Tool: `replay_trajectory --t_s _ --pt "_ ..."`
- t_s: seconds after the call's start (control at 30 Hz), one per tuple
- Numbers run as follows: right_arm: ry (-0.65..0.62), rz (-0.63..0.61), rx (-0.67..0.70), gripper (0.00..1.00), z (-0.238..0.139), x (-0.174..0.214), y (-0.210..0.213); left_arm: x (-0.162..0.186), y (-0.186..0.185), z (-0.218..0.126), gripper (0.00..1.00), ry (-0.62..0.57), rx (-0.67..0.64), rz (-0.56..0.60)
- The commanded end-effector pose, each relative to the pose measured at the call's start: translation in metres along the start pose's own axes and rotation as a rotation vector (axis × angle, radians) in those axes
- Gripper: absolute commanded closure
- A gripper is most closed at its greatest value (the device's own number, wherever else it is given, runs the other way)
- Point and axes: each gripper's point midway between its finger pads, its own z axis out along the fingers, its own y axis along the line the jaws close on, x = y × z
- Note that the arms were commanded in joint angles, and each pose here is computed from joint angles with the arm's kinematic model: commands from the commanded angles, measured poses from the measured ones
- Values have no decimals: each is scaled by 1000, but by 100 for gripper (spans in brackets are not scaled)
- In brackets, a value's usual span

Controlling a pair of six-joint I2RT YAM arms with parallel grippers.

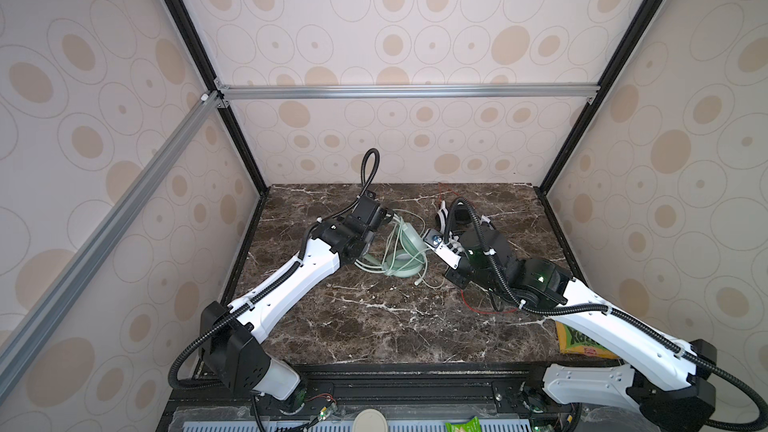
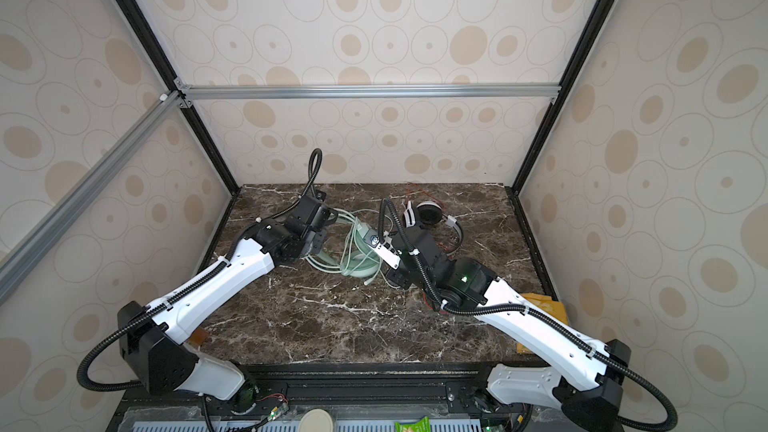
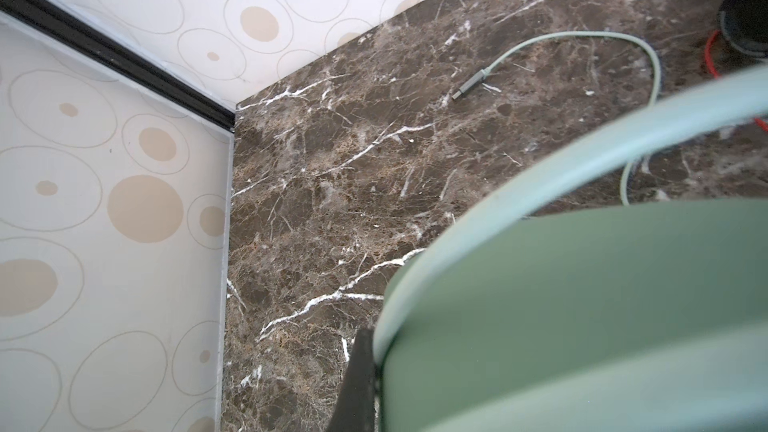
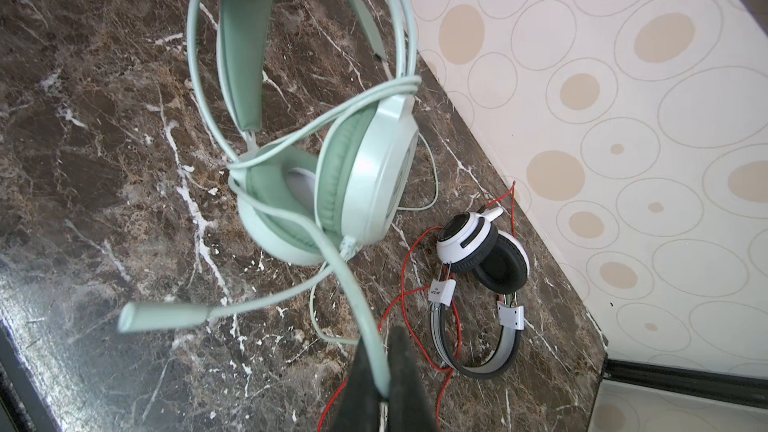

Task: Wrap the headphones

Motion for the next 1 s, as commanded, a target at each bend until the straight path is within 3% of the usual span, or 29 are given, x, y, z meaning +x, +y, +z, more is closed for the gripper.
replay_trajectory --t_s 0.0,0.3,0.53,0.63,0.7,0.77,0.83,0.97 --pt "-122 20 -1 100 -1 -36 -14 -16 -21 -16 100 -79 102 10" --pt "-148 172 -93 100 48 -52 -40 -13 -61 -35 100 -116 316 18" --pt "-123 341 -132 98 74 -30 -58 -9 -59 -44 100 -130 341 -1" --pt "-140 476 -190 84 78 -18 -70 -11 -64 -51 100 -147 392 -11" --pt "-138 587 -240 64 81 -6 -80 -16 -65 -57 100 -166 434 -40" --pt "-128 698 -289 38 85 7 -86 -23 -60 -63 100 -170 501 -107" --pt "-122 778 -333 31 86 18 -86 -30 -49 -63 100 -163 564 -183" --pt "-99 844 -422 27 76 37 -64 -40 -12 -57 100 -170 623 -346"
